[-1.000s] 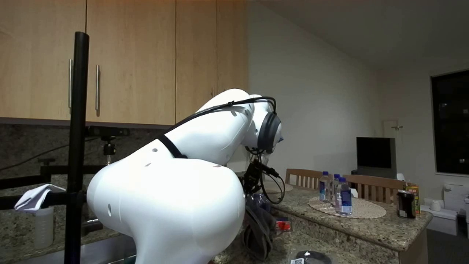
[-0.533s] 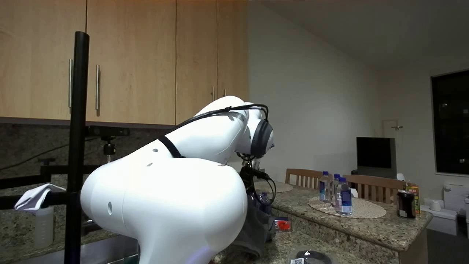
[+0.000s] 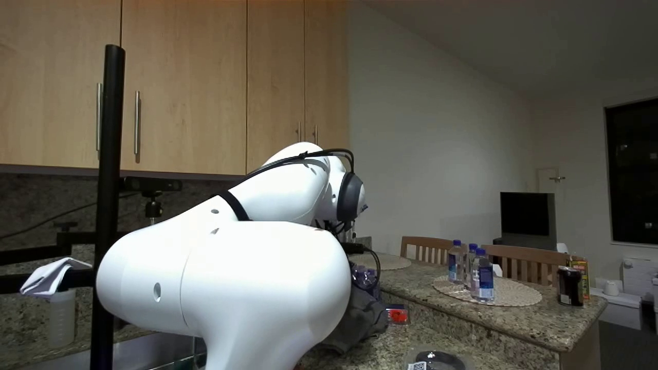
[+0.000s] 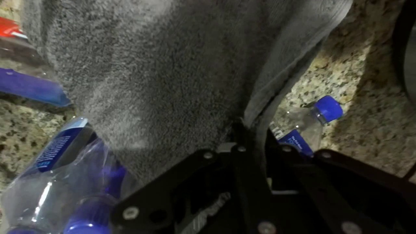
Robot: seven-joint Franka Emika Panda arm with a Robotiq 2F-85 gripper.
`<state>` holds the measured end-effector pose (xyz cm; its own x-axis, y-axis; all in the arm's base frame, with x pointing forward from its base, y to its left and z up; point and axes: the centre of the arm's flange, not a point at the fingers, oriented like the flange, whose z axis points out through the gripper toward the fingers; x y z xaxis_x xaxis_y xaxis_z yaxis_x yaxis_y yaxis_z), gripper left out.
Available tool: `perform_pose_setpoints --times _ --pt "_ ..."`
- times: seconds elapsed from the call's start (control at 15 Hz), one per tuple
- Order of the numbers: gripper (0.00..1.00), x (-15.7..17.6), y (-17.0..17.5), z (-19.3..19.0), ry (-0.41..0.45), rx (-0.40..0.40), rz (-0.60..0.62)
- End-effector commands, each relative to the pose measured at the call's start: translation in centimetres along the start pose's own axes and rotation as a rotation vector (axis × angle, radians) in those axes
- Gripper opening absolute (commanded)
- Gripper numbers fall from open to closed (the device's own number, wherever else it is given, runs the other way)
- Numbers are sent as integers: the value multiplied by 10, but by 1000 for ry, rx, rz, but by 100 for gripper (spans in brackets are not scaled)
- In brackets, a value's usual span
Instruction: Move the towel to the left
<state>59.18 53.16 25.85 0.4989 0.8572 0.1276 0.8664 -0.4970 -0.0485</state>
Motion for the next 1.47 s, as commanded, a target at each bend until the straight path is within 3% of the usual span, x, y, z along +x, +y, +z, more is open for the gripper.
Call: perform_pose_setpoints --times 0.0,0.33,0.6,1.07,1.4 --pt "45 -8 -9 -2 -33 -106 131" --pt "77 -27 2 5 -85 -137 273" --pt "99 -44 7 4 -128 -144 310" --pt "100 -62 4 -15 -213 -107 294" --pt "100 -80 18 -42 -315 -64 373"
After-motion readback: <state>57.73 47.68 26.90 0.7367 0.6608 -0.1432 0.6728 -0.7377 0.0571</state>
